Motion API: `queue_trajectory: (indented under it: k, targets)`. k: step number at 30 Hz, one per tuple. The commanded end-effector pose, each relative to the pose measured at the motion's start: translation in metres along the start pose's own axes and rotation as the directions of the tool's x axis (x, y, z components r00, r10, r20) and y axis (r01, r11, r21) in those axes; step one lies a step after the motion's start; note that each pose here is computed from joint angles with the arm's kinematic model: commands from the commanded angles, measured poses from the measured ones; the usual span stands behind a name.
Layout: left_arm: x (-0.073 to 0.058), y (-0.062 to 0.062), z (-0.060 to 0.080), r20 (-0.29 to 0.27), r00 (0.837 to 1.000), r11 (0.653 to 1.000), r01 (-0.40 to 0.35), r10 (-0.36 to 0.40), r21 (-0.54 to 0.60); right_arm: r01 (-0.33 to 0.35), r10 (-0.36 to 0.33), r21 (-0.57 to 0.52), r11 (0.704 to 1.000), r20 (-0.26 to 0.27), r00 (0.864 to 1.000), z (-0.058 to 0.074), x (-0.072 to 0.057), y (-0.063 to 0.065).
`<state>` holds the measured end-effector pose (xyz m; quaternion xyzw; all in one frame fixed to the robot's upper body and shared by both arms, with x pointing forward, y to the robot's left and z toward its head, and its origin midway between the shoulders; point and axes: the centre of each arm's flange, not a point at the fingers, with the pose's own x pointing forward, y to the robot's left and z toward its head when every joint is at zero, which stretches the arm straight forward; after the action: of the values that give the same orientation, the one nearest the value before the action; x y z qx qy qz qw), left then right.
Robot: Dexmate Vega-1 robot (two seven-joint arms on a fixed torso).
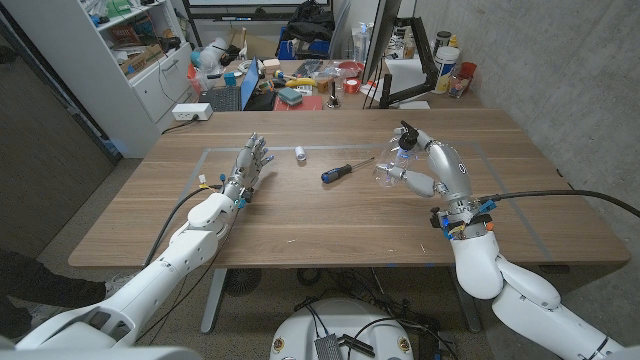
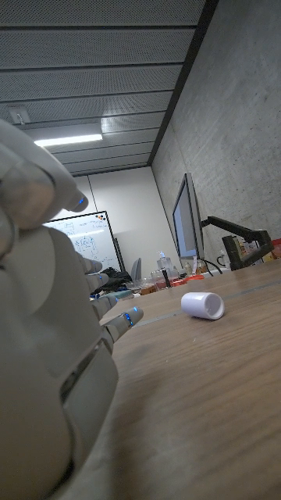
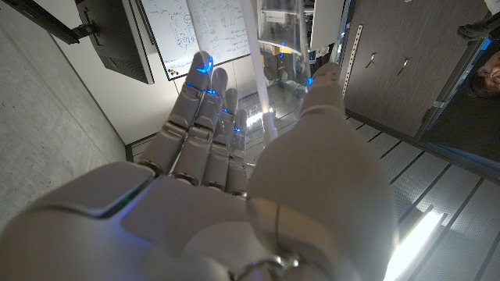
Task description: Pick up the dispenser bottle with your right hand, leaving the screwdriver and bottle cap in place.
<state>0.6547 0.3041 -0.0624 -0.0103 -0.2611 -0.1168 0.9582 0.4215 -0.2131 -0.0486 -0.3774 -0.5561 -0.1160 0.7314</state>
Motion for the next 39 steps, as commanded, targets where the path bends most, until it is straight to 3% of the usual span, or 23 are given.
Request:
queue_trajectory:
  k: [1, 39]
  targets:
    - [-0.001, -0.002, 0.000, -0.001, 1.000, 1.000, 0.000, 0.000, 0.004, 0.036, -0.036, -0.011, 0.999, 0.024, 0.999, 0.002, 0.007, -0.009]
    - [-0.004, -0.005, 0.000, 0.001, 1.000, 1.000, -0.001, 0.001, 0.004, 0.089, -0.088, -0.016, 0.996, 0.057, 0.995, 0.002, 0.019, -0.015]
